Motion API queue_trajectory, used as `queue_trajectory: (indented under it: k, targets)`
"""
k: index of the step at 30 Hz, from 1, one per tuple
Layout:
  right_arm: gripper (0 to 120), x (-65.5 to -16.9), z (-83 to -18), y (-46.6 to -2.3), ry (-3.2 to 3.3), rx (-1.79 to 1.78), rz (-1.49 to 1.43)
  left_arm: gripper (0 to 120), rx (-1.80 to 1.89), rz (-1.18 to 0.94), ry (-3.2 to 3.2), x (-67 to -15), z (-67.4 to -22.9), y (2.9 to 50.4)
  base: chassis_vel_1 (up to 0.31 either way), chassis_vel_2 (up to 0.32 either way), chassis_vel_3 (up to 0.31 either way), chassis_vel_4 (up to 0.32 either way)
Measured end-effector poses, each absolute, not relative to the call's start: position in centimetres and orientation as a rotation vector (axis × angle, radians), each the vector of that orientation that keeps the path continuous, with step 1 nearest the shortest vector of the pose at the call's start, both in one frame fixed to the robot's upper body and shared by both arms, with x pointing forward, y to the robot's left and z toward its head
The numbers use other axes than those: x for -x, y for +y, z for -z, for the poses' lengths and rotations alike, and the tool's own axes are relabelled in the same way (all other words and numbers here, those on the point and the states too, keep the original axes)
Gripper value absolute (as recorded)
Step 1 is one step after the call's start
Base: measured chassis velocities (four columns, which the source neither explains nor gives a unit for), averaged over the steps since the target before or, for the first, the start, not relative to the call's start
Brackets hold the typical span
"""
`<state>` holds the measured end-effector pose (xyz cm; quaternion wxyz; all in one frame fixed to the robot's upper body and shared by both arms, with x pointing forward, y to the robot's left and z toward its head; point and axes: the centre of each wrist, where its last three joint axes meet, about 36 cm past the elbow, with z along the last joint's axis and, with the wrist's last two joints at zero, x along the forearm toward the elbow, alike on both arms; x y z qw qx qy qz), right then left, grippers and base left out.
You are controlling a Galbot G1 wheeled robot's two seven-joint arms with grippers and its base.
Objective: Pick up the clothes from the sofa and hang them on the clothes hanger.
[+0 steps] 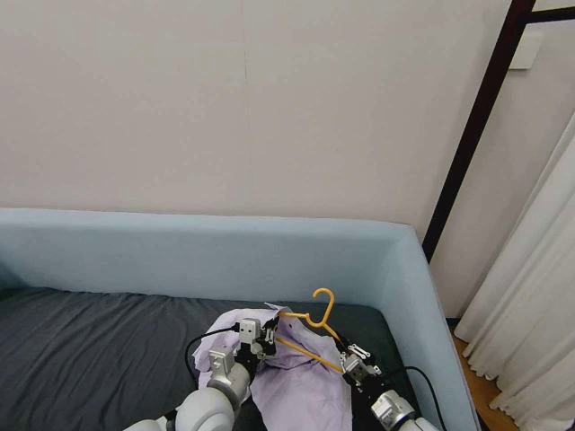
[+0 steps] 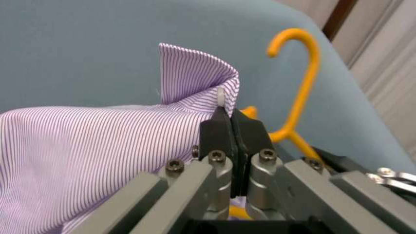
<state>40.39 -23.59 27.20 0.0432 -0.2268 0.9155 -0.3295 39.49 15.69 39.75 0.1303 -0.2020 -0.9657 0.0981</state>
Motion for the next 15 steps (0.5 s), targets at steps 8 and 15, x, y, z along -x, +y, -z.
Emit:
queue_trajectory:
  k: [8,15]
  targets:
    - [4,-41.3,-27.0,-23.7,2.811,0.665,1.038,0,0.691,-0.291,-2.755,-37.0,-40.5,14.1,0.0,0.0,0.0,0.0]
    - [4,-41.4,-27.0,-23.4,2.805,0.66,1.052,0,0.755,-0.276,-2.739,-36.3,-39.6,12.5,0.0,0.0,0.0,0.0]
